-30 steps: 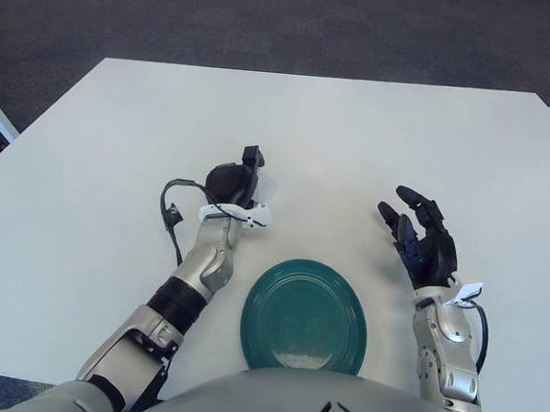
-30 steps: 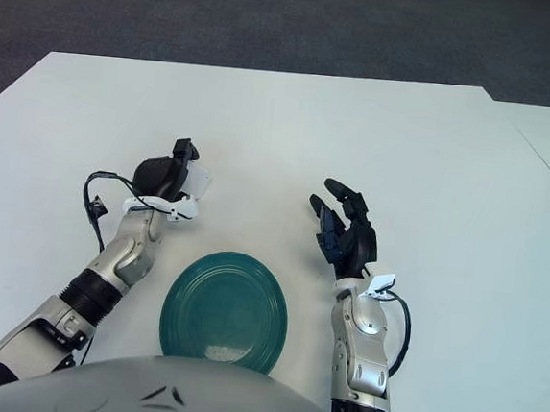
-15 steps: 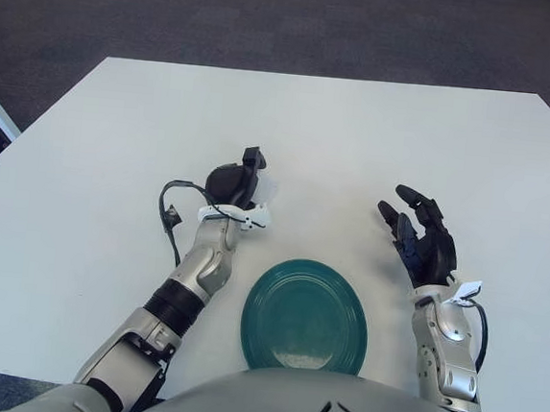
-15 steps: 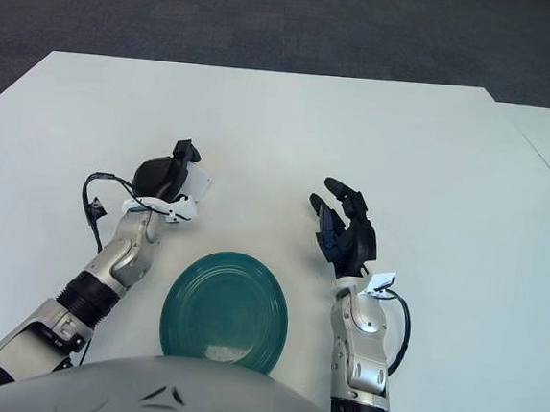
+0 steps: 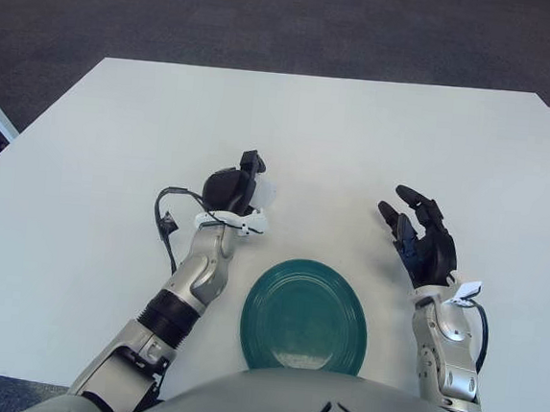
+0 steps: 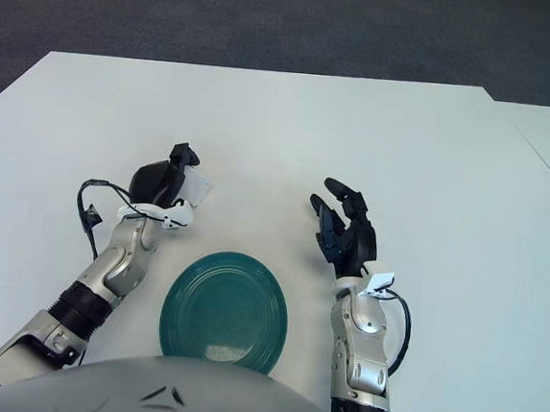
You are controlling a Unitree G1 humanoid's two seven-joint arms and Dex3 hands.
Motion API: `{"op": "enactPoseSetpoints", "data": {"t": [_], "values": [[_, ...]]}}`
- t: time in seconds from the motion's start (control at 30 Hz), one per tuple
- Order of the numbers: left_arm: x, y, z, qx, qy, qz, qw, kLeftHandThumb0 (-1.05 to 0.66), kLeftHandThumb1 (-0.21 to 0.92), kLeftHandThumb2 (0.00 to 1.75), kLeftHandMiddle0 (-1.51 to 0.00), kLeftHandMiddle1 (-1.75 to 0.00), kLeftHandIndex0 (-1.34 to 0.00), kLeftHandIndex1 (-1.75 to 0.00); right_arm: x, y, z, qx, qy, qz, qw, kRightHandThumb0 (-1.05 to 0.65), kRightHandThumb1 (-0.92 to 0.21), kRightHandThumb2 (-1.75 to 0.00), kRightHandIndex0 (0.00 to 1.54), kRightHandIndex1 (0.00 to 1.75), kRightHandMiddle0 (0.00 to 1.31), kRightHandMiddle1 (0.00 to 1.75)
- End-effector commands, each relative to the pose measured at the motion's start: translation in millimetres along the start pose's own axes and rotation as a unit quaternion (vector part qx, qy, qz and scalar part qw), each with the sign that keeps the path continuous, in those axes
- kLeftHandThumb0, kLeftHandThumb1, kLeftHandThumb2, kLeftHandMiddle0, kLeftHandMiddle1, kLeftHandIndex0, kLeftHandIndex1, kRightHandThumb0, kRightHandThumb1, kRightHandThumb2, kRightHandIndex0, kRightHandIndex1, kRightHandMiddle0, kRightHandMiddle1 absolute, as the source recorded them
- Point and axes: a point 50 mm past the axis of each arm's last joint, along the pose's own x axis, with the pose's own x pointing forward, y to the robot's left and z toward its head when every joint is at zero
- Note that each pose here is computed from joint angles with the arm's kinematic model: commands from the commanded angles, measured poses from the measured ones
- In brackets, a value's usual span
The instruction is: Put the charger into the plate.
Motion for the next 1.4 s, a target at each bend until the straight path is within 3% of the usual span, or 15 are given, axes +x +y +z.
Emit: {"op": "enactPoseSetpoints", "data": {"t": [0.0,0.17,0.33,0.53,0.87,1.17,1.37], "values": [[-1.4,19.2,7.7,-0.003,-0.02,0.029,0.999,0.0,0.01,1.61,-0.89,-1.56,-0.65,-1.75,-0.2,1.2,-1.5,0.002,0.004,0.0,1.0,-0.54,-0.92,-0.44,0.59,0.03,0.2,0.79],[-3.5,38.8,19.1,-0.001,-0.04,0.046,0.998,0.0,0.01,1.63,-0.87,-1.61,-0.64,-1.75,0.6,1.9,-3.0,0.001,0.005,0.002,1.0,-0.54,-0.92,-0.45,0.6,0.03,0.2,0.79],[-8.7,44.6,22.0,0.013,-0.055,0.069,0.996,0.0,0.02,1.62,-0.84,-1.65,-0.63,-1.75,0.0,2.6,-4.0,-0.001,0.006,0.002,1.0,-0.54,-0.92,-0.46,0.59,0.03,0.19,0.78],[-24.0,63.0,37.9,0.019,-0.097,0.104,0.99,0.0,0.04,1.61,-0.82,-1.68,-0.61,-1.75,0.0,2.9,-5.9,0.005,0.011,-0.002,1.0,-0.54,-0.92,-0.45,0.58,0.02,0.18,0.77],[-40.1,75.8,60.0,0.033,-0.141,0.133,0.981,0.0,0.06,1.61,-0.78,-1.74,-0.59,-1.75,0.7,3.4,-7.7,0.001,0.016,-0.002,1.0,-0.54,-0.92,-0.46,0.59,0.02,0.19,0.77],[-59.8,89.3,72.2,0.038,-0.155,0.116,0.98,0.0,0.04,1.64,-0.8,-1.75,-0.61,-1.75,0.5,3.8,-8.1,-0.005,0.018,0.003,1.0,-0.54,-0.92,-0.48,0.56,0.01,0.18,0.77],[-77.3,93.5,82.5,0.026,-0.184,0.033,0.982,0.0,0.06,1.61,-0.8,-1.73,-0.58,-1.75,0.8,3.5,-8.2,-0.005,0.018,0.0,1.0,-0.53,-0.92,-0.47,0.56,0.01,0.2,0.79]]}}
